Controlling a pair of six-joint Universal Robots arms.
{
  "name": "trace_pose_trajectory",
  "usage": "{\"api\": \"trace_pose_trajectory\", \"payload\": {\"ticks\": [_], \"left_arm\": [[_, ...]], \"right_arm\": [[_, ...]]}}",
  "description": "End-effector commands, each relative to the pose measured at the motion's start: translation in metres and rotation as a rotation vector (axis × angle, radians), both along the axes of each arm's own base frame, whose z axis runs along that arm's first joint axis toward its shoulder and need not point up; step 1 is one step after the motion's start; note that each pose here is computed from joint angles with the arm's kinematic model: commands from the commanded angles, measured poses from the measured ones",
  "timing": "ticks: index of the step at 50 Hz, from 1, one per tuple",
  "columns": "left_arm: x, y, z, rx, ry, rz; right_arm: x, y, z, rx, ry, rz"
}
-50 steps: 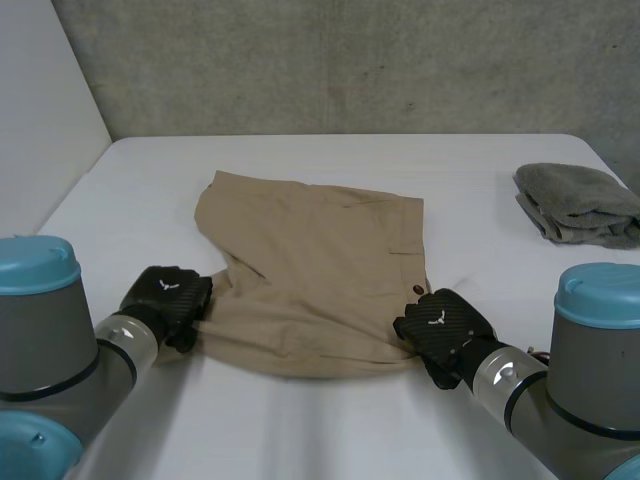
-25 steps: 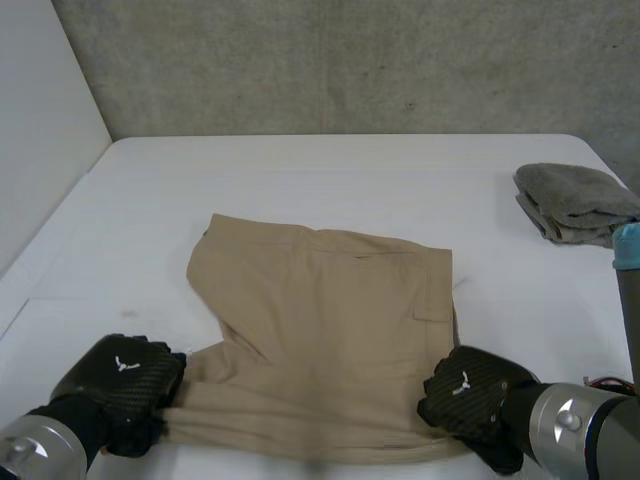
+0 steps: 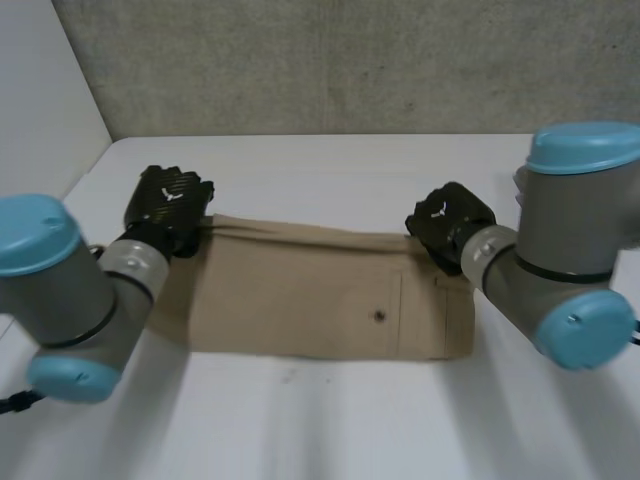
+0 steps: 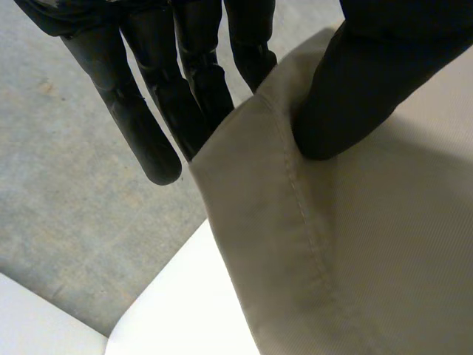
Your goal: Fold the laundry.
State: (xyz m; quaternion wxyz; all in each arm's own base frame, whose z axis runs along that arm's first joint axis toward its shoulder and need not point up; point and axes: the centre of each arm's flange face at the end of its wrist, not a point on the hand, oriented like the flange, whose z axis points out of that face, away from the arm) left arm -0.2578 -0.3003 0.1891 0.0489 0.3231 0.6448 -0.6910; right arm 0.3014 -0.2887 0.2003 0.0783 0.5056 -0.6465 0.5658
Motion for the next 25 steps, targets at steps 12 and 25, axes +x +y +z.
{"api": "trace_pose_trajectory", "payload": {"ticks": [12, 25], "left_arm": [[-0.041, -0.084, -0.064, -0.205, -0.063, -0.005], [-0.034, -0.051, -0.018, -0.239, -0.024, 0.017]], "right_arm": [[0.041, -0.092, -0.076, -0.225, -0.003, -0.047], [0.015, -0.070, 0.030, -0.250, -0.259, -0.177]]}}
